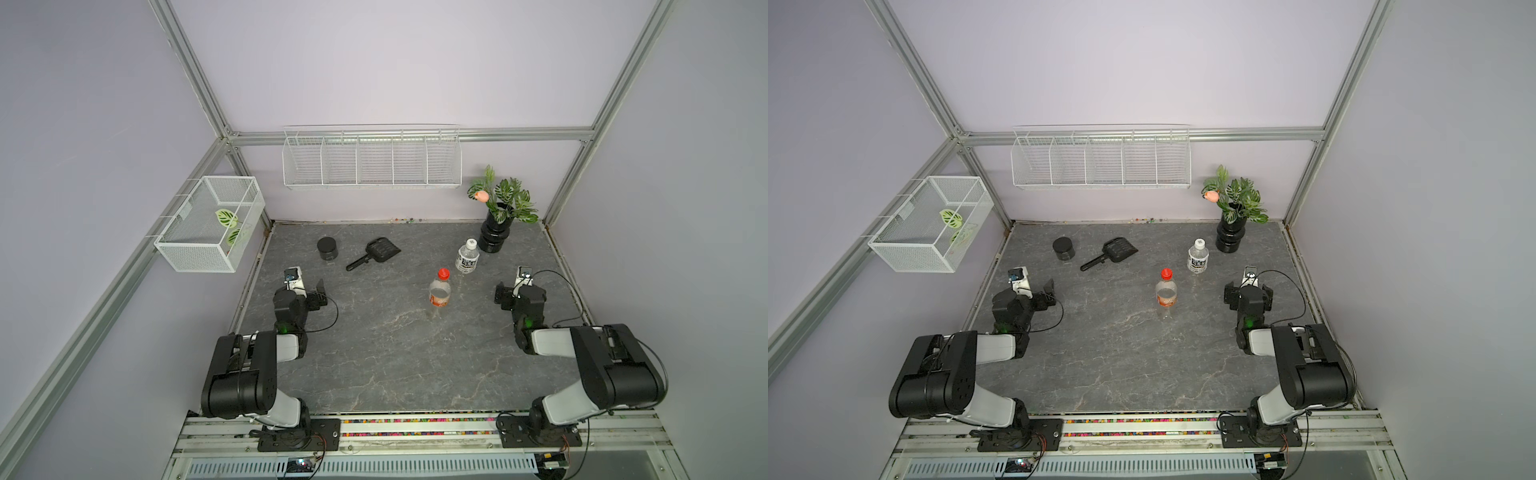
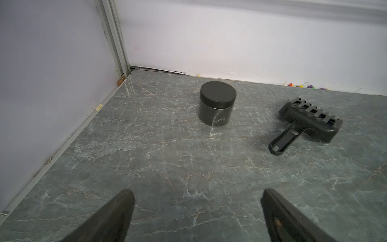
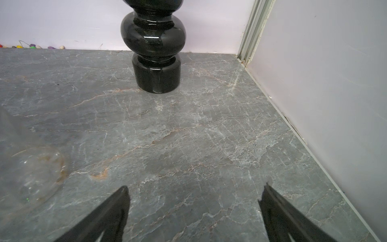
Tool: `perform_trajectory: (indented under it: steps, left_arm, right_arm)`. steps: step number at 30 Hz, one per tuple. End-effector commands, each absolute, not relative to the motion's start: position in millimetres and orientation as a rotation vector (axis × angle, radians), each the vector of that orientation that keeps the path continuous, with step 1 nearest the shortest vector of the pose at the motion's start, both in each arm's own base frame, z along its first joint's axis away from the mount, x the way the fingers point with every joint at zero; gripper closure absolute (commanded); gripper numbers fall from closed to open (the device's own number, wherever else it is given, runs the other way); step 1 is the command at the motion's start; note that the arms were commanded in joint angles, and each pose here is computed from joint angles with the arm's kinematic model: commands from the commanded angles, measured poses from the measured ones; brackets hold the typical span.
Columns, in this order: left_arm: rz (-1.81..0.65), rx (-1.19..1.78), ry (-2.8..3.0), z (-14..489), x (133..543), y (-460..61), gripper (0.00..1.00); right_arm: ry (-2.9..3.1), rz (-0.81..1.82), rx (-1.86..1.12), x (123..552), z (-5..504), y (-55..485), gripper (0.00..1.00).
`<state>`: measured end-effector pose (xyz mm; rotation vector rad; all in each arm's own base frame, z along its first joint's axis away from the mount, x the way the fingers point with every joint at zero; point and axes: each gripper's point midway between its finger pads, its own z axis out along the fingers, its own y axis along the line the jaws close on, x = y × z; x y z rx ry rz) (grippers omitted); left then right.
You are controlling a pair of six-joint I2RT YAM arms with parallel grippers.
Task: Screw on the bottle caps
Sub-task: Reset both arms
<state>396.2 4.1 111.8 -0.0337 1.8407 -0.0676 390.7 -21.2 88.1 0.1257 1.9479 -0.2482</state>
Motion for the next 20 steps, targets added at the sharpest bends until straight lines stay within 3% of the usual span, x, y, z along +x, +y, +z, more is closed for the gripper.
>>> perform_trajectory:
  steps: [1, 20]
  left_arm:
    - [-0.079, -0.037, 1.826, 119.0, 399.5, 3.8, 0.0]
    - [-0.079, -0.04, 1.827, 118.5, 399.3, 4.1, 0.0]
  right_arm:
    - [1.936, -0.23, 0.139, 390.7, 92.0, -20.4, 0.01]
    - [1.939, -0.226, 0.13, 391.2, 92.4, -19.2, 0.01]
